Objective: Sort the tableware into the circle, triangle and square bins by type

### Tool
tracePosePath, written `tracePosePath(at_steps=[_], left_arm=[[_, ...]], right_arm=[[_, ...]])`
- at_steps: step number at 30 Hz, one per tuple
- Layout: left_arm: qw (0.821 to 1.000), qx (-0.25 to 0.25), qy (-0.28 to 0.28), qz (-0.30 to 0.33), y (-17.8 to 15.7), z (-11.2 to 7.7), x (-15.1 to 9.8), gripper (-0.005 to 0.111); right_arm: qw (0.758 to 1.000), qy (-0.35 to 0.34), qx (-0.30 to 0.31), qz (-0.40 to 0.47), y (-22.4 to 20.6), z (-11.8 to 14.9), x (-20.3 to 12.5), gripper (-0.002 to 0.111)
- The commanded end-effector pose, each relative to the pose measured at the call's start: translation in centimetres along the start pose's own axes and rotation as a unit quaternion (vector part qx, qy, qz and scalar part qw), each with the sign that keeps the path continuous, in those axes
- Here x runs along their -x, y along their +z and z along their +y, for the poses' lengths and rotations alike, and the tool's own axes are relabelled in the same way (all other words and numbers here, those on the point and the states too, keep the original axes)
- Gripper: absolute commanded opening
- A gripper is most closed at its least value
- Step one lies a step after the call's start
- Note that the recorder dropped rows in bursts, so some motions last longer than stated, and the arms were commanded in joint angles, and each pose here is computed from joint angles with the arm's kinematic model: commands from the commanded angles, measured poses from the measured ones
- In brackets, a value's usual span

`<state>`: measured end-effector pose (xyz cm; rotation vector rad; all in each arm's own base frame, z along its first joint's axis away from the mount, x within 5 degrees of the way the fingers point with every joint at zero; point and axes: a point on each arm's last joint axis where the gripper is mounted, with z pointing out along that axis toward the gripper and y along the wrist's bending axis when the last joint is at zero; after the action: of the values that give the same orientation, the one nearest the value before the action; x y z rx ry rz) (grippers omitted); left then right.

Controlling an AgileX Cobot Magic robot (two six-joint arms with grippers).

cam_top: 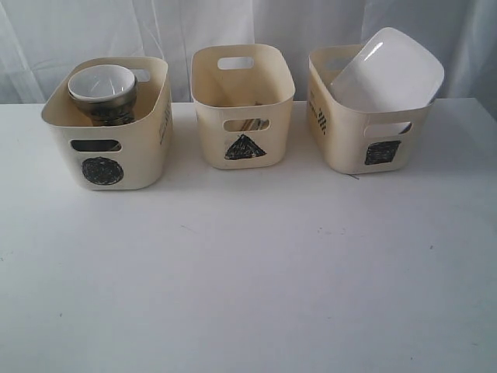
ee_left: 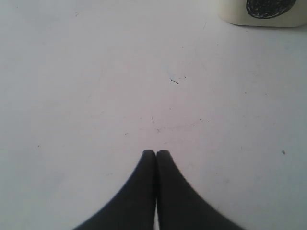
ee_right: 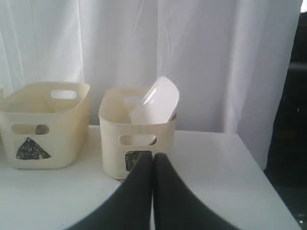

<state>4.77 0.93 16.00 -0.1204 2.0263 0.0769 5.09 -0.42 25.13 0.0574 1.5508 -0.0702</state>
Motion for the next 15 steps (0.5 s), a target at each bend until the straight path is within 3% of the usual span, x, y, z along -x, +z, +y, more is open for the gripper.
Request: tracePosePath(at_steps=[1,2,3,15], left_arm=[[1.0,0.0,0.0,0.014,0.1,0.0,-0.4,0.0],[1.0,0.0,0.0,0.012,0.1,0.0,-0.4,0.0],[1.0,0.0,0.0,0.012,0.1,0.0,-0.4,0.0],[1.0,0.0,0.0,0.012,0.1,0.0,-0.4,0.0]], right_arm=[[0.998,-0.003,-0.001,0.066,0.4,0.0,-5.6,0.0],[0.991,-0.003,-0.002,0.133,0.1,0.0,-6.8,0.0],[0.99,-0.01,-0.001,0.14,0.1,0.0,-7.0,0.0],[0.99,-0.003,0.003,0.14,0.1,0.1,-7.0,0.0]])
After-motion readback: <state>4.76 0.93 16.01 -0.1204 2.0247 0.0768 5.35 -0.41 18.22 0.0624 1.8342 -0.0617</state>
